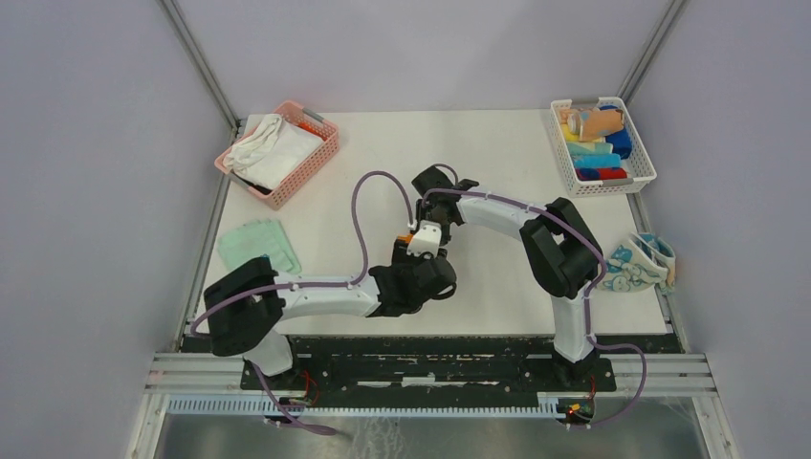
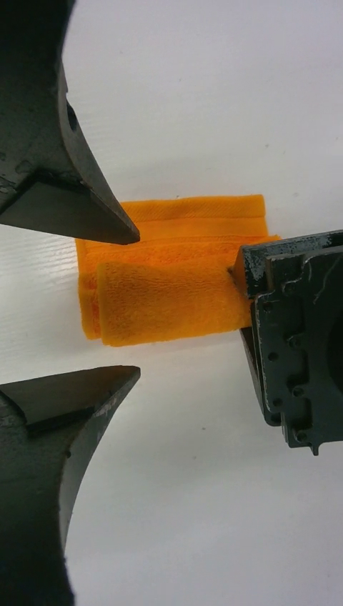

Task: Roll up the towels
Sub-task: Roll the towel at the center of the board.

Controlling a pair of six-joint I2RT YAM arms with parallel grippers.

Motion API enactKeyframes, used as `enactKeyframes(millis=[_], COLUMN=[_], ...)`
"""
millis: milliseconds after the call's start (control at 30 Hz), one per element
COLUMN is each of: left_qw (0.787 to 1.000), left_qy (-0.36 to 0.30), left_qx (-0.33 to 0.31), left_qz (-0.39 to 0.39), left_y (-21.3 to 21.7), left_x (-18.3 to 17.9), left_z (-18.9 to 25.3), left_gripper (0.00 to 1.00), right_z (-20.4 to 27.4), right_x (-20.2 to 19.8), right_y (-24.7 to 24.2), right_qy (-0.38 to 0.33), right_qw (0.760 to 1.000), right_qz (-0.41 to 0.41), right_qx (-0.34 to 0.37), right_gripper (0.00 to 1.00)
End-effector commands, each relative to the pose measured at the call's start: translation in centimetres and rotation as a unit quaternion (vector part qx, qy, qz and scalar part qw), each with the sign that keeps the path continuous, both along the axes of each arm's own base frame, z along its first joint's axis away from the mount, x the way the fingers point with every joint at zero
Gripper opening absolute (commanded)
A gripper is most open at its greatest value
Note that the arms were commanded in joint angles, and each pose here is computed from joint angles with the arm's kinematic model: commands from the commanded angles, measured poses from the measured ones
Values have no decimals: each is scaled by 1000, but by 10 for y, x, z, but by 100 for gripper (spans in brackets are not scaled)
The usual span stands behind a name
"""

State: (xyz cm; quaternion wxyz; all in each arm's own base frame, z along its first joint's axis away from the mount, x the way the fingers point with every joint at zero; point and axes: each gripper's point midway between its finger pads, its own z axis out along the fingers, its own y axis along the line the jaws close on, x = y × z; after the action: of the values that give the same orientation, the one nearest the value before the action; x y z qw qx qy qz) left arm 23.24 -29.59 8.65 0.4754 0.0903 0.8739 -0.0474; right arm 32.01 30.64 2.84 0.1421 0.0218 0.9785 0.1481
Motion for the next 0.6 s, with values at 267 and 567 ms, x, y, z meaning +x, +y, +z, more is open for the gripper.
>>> enactKeyframes(millis=[267, 567], left_qw=[993, 994], left_qy=[-53, -10], left_qx=[101, 103], left_qz=[-2, 18], left_y=[-18, -4], left_x=[16, 18], left_z=[-24, -50], left_gripper=[67, 43], right_z=[2, 13], right_x=[-3, -2], right_y=[-15, -9], right_qy=[0, -11], right_qw=[999, 1000], right_qz=[4, 11], right_qx=[-41, -16], right_gripper=[44, 46])
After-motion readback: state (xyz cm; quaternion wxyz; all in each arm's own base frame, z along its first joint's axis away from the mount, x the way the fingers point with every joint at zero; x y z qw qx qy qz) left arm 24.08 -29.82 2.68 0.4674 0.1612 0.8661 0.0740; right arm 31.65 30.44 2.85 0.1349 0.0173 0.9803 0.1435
